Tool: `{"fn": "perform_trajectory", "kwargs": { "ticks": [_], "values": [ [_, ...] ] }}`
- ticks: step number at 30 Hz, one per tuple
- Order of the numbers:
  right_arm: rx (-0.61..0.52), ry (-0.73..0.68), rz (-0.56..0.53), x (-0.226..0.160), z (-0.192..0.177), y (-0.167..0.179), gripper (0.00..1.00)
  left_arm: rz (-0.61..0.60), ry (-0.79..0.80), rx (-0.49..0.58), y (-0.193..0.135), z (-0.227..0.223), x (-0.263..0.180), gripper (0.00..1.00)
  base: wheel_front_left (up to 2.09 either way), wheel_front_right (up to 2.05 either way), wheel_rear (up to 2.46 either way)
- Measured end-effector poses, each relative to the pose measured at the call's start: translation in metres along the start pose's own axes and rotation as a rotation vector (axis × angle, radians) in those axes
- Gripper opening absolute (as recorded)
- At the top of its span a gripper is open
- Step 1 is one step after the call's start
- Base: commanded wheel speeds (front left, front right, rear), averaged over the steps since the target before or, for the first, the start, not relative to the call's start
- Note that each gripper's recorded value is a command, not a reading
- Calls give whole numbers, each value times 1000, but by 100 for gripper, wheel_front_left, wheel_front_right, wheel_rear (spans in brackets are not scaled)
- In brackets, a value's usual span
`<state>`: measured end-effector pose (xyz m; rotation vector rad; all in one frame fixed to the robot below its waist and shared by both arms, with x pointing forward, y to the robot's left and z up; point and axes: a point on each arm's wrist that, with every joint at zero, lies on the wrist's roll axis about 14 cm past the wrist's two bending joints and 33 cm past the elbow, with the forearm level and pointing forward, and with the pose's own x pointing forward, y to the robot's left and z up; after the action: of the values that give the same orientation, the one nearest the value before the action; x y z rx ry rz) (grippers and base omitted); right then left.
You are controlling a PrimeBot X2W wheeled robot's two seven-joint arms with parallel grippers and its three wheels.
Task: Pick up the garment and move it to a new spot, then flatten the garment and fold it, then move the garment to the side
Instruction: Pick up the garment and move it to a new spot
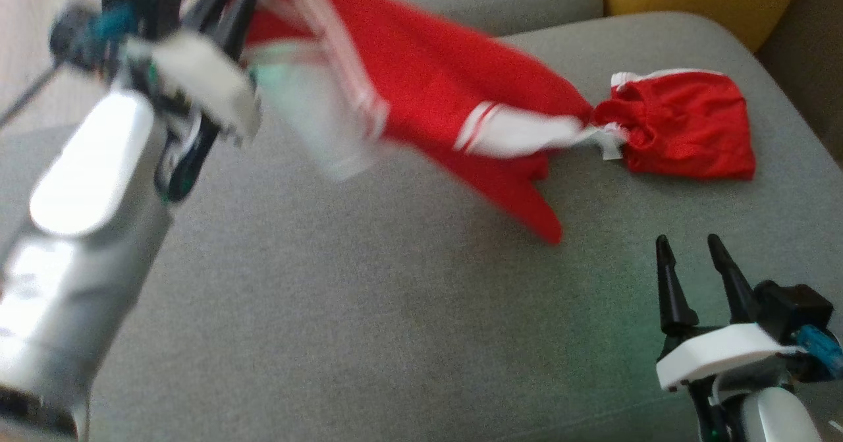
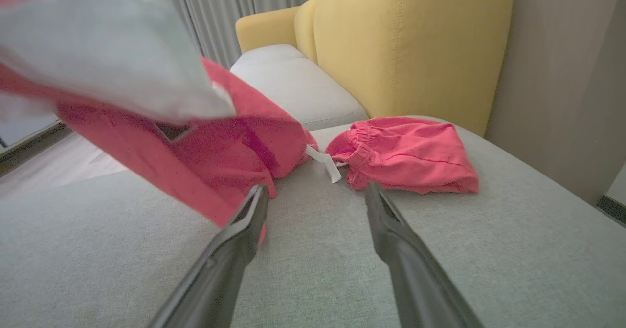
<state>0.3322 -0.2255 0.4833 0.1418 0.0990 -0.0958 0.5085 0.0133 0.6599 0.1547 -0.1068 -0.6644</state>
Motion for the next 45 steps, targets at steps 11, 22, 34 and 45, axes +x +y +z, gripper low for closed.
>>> {"fn": "perform_trajectory", "kwargs": {
  "ticks": [11,22,34,45],
  "values": [
    [-22,42,34,35,-10,12,100,261,355,-200,52,-195,-51,0,0,0,0],
    [-34,70,62,49,-19,21,100,338,351,-232,63,-218,-65,100,0,0,0],
    [-18,36,117,19,-12,38,100,358,214,-244,44,-164,-110,100,0,0,0],
    [-21,0,185,0,-7,58,100,501,155,-363,-8,-175,-198,100,0,0,0]
  ]
}}
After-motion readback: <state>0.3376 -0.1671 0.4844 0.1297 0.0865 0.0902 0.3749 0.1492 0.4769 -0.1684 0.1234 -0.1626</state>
